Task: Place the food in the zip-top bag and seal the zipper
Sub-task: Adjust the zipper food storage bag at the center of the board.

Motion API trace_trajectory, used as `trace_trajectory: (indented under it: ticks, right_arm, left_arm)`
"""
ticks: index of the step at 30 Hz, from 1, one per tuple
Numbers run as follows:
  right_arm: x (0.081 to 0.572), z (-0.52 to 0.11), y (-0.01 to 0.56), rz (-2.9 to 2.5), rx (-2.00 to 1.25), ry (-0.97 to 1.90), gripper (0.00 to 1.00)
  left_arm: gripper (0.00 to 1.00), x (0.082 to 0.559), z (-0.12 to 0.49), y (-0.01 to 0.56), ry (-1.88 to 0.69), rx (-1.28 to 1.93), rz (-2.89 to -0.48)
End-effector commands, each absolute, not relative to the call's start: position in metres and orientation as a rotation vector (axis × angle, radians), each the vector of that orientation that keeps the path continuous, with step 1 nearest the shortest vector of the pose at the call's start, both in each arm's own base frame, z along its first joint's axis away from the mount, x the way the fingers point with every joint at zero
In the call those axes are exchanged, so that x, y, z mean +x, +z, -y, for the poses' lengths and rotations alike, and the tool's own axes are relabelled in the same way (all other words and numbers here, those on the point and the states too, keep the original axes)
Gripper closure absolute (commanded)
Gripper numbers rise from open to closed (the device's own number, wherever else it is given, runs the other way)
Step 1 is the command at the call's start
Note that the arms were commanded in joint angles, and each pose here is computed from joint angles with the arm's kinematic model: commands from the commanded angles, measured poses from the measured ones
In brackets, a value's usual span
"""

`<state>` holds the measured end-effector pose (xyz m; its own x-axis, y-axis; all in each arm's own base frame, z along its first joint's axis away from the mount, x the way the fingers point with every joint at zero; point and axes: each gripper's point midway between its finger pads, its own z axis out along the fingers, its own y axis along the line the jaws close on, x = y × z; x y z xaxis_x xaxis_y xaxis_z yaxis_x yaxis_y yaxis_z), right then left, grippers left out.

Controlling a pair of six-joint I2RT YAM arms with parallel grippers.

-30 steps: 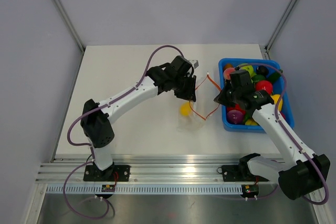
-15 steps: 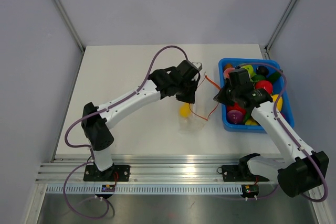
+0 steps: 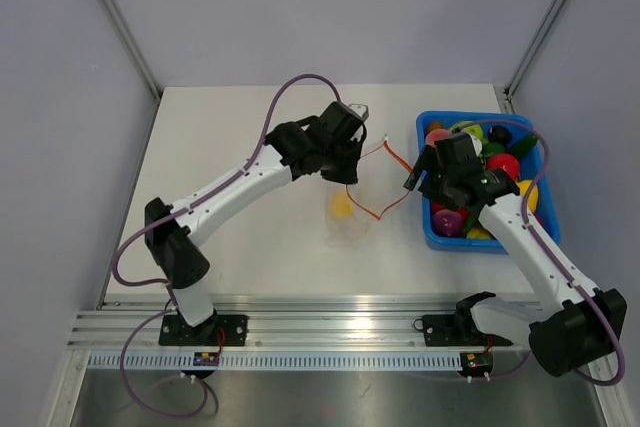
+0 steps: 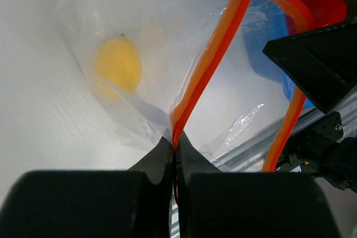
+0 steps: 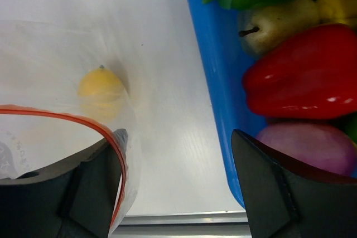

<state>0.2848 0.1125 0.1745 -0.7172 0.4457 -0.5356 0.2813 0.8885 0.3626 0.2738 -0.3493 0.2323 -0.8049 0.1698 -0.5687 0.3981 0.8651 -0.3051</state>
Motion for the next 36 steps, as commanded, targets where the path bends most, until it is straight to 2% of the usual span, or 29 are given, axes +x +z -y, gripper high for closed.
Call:
trace_trajectory:
  ticks: [1, 10, 16, 24, 27, 33, 36]
  right_arm:
    - [0.278, -0.082, 0.206, -2.296, 0.555, 0.197, 0.17]
    - [0.237, -0.039, 0.183, -2.343, 0.624, -0.039, 0.10]
    - [0.229, -0.038, 0.160, -2.409, 0.632, -0.006, 0.02]
    - [0.233, -0.031, 0.147, -2.435, 0.723, 0.038, 0.02]
    - [0.234, -0.035, 0.154, -2.395, 0.724, 0.112, 0.03]
    - [0.236, -0.059, 0.203, -2.292, 0.614, 0.345, 0.04]
    - [0.235, -0.057, 0.219, -2.266, 0.605, 0.339, 0.04]
  left_arm:
    - [1.00, 0.280, 0.362, 0.234, -0.586, 0.429, -2.462]
    - [1.00, 0.283, 0.367, 0.233, -0.591, 0.443, -2.458]
    - [1.00, 0.282, 0.369, 0.230, -0.598, 0.454, -2.466]
    - [1.00, 0.282, 0.367, 0.227, -0.588, 0.453, -2.472]
    - [1.00, 0.282, 0.365, 0.227, -0.573, 0.455, -2.472]
    - [1.00, 0.283, 0.369, 0.222, -0.578, 0.456, -2.484]
    - [1.00, 0.284, 0.372, 0.220, -0.588, 0.456, -2.488]
